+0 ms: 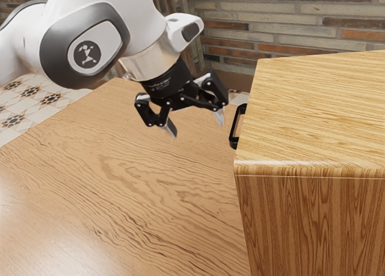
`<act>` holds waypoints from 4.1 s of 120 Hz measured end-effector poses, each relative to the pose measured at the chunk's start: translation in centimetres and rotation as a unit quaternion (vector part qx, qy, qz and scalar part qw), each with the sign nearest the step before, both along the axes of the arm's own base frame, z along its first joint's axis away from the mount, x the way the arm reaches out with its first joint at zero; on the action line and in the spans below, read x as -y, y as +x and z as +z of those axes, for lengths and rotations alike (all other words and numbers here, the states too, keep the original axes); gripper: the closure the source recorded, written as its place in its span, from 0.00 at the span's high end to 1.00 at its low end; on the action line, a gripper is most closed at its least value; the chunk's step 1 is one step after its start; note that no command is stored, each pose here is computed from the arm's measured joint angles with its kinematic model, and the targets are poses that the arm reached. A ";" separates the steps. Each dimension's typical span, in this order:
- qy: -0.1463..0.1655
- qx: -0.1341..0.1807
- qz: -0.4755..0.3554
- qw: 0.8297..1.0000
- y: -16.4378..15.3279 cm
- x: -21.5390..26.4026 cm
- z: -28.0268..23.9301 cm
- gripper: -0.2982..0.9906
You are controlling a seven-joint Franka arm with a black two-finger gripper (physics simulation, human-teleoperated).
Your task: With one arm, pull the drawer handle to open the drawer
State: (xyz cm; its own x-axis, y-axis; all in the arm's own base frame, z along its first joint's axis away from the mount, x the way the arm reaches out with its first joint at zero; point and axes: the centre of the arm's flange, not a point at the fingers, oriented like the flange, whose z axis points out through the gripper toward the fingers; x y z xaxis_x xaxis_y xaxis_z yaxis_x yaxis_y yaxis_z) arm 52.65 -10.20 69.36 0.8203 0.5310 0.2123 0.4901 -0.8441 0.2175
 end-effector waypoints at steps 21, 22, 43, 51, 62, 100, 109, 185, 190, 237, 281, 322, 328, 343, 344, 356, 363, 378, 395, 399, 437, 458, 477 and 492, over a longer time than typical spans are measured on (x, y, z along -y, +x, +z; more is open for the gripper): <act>0.002 0.025 -0.024 0.999 0.3 0.7 0.5 0.77; 0.002 0.025 -0.024 0.999 0.3 0.7 0.5 0.77; 0.004 0.035 -0.040 0.999 0.9 1.1 0.2 0.77; 0.005 0.035 -0.040 0.999 1.4 0.7 -0.1 0.77; 0.007 0.038 -0.042 0.998 1.8 0.5 -0.2 0.77; 0.009 0.045 -0.065 0.997 1.8 2.0 -0.6 0.67; 0.011 0.047 -0.065 0.997 1.8 1.8 -0.6 0.60; 0.017 0.044 -0.063 0.997 1.5 1.5 -2.3 0.43; 0.018 0.044 -0.062 0.997 1.5 1.3 -2.3 0.43; 0.023 0.047 -0.041 0.998 1.6 -1.0 -2.2 0.43; 0.026 0.043 -0.031 0.998 1.6 -2.1 -2.6 0.43; 0.030 0.046 -0.022 0.998 1.1 -3.2 -2.5 0.43; 0.030 0.045 -0.021 0.998 1.1 -3.3 -2.5 0.43; 0.032 0.047 -0.018 0.998 0.7 -3.7 -2.3 0.43; 0.032 0.047 -0.018 0.998 0.7 -3.7 -2.3 0.43; 0.032 0.047 -0.015 0.998 0.5 -4.2 -2.4 0.44; 0.031 0.047 -0.014 0.998 0.5 -4.4 -2.4 0.44; 0.035 0.046 -0.009 0.998 0.4 -5.1 -2.5 0.44; 0.038 0.046 0.000 0.998 0.3 -6.0 -2.4 0.44; 0.038 0.046 0.002 0.998 0.3 -6.3 -2.4 0.44; 0.042 0.042 0.020 0.998 -0.5 -7.8 -2.5 0.43; 0.043 0.040 0.028 0.998 -1.0 -8.5 -2.6 0.43; 0.045 0.039 0.036 0.998 -1.4 -9.2 -2.7 0.43; 0.045 0.038 0.043 0.997 -1.8 -9.8 -2.8 0.43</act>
